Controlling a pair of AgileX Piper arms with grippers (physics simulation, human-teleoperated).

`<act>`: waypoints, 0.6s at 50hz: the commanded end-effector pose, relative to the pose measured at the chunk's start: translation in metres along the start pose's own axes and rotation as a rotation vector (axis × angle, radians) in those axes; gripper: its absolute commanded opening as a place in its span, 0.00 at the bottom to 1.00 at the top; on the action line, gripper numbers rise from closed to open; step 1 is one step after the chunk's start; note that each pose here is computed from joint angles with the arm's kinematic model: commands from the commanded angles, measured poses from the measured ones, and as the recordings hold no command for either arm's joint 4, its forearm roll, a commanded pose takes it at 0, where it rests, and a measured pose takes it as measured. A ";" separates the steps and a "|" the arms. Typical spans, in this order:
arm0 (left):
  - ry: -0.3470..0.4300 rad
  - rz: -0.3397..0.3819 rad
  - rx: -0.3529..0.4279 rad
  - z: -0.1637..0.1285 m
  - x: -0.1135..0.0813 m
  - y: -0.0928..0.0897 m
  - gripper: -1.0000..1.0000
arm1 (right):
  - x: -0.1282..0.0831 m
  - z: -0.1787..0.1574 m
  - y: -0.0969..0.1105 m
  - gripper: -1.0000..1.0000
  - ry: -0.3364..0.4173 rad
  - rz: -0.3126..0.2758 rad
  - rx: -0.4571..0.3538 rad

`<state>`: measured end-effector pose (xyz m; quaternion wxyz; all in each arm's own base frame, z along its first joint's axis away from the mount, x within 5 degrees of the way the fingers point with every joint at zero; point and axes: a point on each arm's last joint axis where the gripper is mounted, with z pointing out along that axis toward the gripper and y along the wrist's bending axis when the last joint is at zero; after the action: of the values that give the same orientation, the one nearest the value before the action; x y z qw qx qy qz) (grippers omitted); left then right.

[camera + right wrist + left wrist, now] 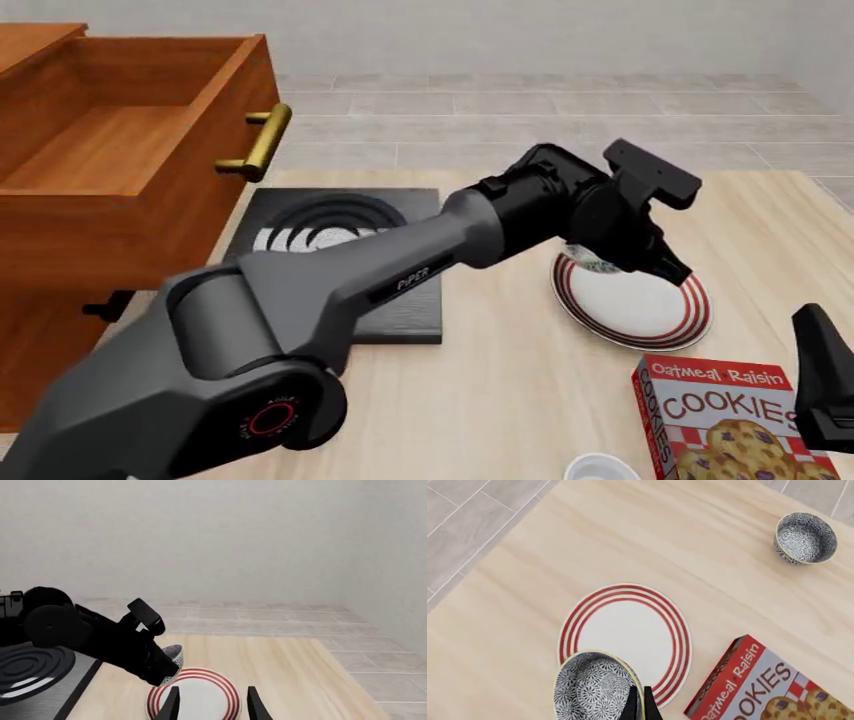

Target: Pick the akita bowl in the top layer of the wooden cabinet and place it on the plate.

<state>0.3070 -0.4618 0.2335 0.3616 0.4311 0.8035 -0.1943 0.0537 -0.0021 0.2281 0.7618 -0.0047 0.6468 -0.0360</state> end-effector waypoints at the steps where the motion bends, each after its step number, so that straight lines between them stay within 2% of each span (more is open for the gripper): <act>1: -0.001 -0.019 0.005 0.007 0.001 -0.004 0.00 | 0.000 0.000 0.000 1.00 0.001 0.002 0.001; 22: 0.022 -0.043 0.007 0.028 0.010 -0.007 0.00 | 0.001 0.000 0.000 1.00 0.005 0.009 0.005; 30: 0.033 -0.047 0.001 0.039 0.016 -0.002 0.00 | 0.001 0.000 0.000 1.00 0.005 0.014 0.008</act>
<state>0.3109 -0.4762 0.2033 0.3434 0.4183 0.8175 -0.1970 0.0538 -0.0024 0.2275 0.7606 0.0003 0.6483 -0.0340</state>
